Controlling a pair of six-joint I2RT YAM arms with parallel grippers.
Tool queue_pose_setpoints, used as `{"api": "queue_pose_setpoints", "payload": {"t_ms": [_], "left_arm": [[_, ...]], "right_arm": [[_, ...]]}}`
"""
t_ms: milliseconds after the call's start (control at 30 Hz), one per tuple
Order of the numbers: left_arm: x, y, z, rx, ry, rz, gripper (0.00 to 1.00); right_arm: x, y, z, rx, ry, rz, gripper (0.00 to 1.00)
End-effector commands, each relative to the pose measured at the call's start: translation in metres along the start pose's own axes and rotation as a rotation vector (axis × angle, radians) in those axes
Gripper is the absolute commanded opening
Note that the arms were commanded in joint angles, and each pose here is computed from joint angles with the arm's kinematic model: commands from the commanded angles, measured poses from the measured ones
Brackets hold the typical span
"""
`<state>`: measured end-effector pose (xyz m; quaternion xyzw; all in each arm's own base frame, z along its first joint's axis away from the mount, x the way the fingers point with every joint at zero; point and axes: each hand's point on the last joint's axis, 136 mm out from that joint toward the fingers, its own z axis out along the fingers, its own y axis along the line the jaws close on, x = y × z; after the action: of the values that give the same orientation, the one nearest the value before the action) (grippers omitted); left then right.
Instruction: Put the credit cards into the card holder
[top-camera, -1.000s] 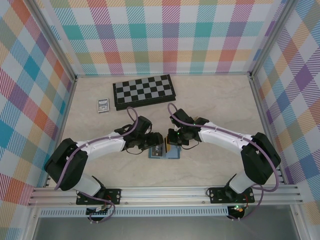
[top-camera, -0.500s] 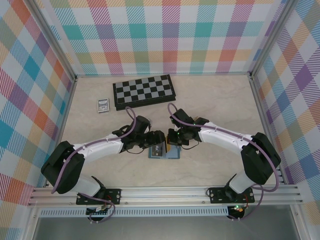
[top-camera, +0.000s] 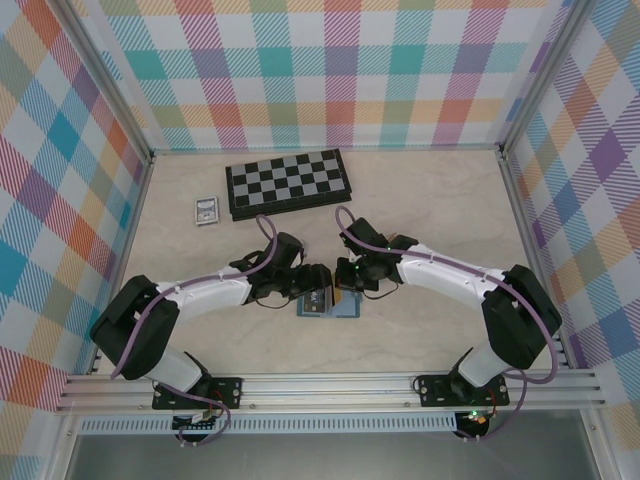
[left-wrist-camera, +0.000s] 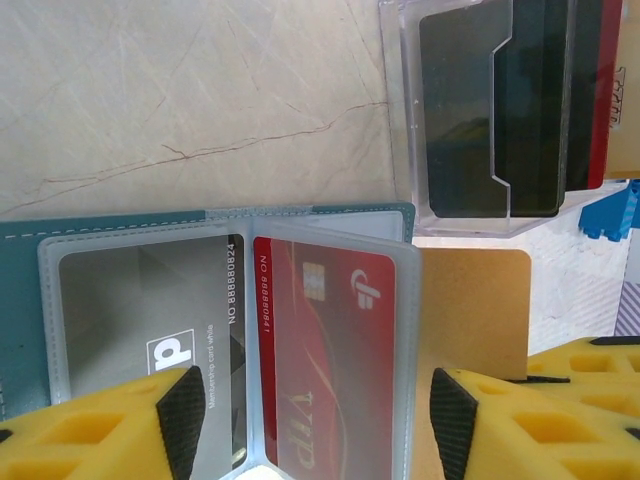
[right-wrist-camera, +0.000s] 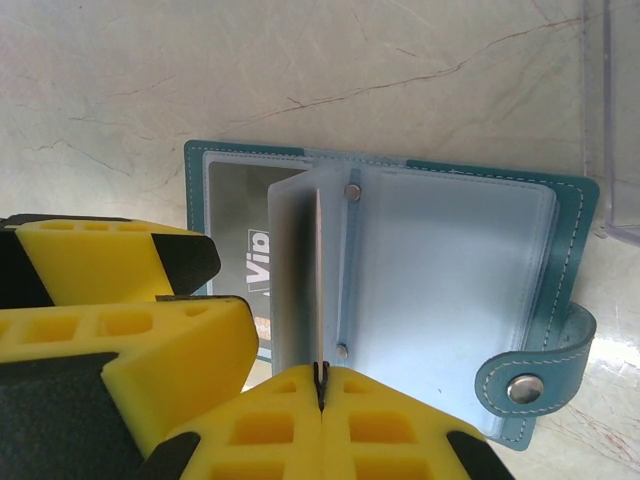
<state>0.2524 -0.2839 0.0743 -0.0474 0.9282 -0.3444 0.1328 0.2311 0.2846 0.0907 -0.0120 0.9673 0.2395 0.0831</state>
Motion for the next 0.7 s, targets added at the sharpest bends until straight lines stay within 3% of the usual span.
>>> {"api": "queue_pose_setpoints", "payload": {"t_ms": [0, 467, 667], "left_arm": [[0.0063, 0.0018, 0.0016, -0.010, 0.011, 0.016, 0.61], [0.0024, 0.0037, -0.0014, -0.022, -0.015, 0.005, 0.62], [0.0022, 0.0049, -0.0038, -0.027, -0.023, 0.009, 0.57]], "right_arm": [[0.0010, 0.0009, -0.0029, -0.006, -0.003, 0.007, 0.00], [0.0000, 0.0065, -0.0052, -0.051, -0.007, 0.027, 0.00], [-0.0006, 0.0038, -0.0058, -0.052, -0.008, 0.036, 0.00]]}}
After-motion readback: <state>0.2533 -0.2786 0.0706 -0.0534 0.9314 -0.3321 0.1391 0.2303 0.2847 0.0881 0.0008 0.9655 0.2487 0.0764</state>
